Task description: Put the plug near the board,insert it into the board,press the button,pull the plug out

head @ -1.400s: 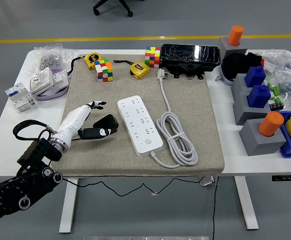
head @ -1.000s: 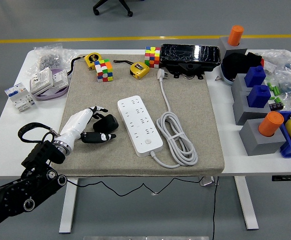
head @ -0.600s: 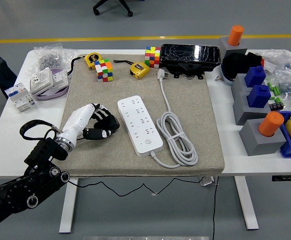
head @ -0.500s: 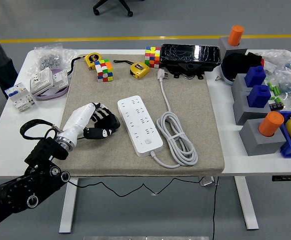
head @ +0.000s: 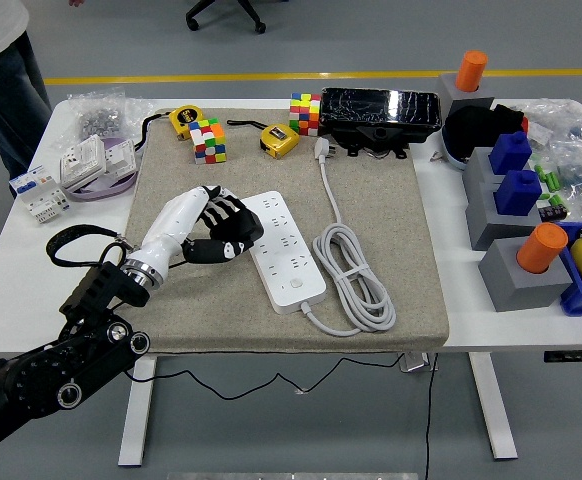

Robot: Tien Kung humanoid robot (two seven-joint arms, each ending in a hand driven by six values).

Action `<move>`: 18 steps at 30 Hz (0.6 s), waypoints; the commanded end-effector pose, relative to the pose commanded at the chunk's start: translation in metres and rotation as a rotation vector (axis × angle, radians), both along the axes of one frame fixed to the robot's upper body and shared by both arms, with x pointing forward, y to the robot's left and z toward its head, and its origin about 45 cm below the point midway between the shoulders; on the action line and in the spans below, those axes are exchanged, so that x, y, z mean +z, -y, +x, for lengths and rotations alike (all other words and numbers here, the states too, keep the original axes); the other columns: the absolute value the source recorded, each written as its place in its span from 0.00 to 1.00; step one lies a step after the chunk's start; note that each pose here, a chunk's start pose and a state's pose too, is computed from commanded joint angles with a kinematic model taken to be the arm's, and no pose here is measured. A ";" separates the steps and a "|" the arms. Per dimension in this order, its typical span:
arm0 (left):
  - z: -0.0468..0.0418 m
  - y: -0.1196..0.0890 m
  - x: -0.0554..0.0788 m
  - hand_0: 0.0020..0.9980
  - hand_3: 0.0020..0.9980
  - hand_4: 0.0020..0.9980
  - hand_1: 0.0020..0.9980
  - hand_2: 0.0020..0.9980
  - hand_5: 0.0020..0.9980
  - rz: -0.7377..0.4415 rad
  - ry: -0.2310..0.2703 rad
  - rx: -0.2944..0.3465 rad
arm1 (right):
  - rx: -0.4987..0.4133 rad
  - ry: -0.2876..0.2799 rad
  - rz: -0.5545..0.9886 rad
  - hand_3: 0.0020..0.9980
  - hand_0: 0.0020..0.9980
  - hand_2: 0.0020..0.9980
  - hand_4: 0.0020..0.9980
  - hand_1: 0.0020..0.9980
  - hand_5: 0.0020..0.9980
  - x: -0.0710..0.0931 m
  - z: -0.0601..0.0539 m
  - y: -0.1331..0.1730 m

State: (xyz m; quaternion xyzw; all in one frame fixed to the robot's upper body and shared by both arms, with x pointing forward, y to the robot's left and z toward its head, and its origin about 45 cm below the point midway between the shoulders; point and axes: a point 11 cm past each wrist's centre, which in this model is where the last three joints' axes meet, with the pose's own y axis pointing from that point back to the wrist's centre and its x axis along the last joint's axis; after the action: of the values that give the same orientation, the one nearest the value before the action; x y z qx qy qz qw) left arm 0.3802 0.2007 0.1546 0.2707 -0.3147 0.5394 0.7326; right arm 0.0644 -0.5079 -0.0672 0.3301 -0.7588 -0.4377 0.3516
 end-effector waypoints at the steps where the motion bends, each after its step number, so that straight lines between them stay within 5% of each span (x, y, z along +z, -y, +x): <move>1: 0.0002 0.001 -0.001 0.37 0.53 0.61 0.38 0.45 0.00 0.001 -0.002 -0.002 | 0.001 -0.001 0.001 0.55 0.53 0.63 0.90 0.63 0.42 0.000 0.000 0.000; 18: -0.0029 0.005 -0.017 0.38 0.53 0.61 0.38 0.45 0.00 0.045 -0.056 -0.025 | 0.016 -0.005 -0.005 0.55 0.53 0.63 0.90 0.63 0.42 0.002 0.002 0.002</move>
State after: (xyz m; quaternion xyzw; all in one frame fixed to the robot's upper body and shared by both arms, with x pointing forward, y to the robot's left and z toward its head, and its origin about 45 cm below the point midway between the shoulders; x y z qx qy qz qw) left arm 0.3773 0.1955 0.1373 0.2981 -0.3095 0.5152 0.7416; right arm 0.0669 -0.5104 -0.0655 0.3342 -0.7563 -0.4339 0.3578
